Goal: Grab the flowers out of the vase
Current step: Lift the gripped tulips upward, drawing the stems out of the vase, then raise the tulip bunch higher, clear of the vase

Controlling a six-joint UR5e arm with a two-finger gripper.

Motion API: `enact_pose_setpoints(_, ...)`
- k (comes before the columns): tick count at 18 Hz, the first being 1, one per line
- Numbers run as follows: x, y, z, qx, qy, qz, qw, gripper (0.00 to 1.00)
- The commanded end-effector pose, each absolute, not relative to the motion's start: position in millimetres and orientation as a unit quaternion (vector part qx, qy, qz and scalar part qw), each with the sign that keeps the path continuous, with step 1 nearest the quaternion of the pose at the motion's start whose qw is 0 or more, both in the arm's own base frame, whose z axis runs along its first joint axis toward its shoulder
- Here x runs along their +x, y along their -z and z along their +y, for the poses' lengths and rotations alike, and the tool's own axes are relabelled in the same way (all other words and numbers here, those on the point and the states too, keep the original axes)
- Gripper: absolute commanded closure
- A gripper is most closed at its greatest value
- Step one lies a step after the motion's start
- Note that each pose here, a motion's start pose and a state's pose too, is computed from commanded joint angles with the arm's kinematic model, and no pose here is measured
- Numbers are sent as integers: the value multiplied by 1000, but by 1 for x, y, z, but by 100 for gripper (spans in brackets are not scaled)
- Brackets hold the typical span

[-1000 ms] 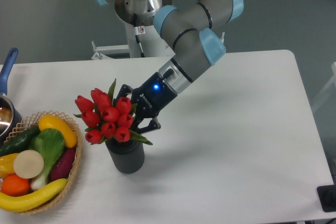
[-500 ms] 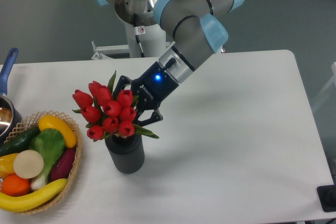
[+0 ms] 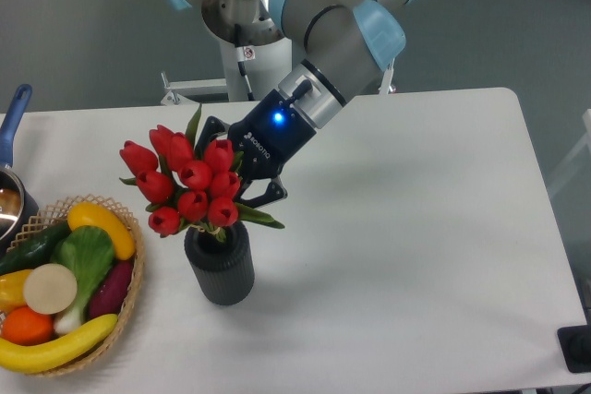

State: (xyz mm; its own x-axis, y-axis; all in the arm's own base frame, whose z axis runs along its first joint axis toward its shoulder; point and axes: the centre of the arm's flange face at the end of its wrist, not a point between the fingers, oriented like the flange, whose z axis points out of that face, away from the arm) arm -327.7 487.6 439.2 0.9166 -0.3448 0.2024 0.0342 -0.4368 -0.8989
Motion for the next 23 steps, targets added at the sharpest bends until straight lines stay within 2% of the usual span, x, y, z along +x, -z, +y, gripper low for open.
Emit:
enact_pose_setpoints(4,-325,-468,487,-824,182,84,531,58)
enact_pose_setpoints(7,-321,-485,488,-808,200,79,548,58)
enact_pose_setpoints(14,-329,-520,490,-804,193,71,558,58)
enact_pose_setpoints(23,-443,-527,392,-808,109,-22,579,58)
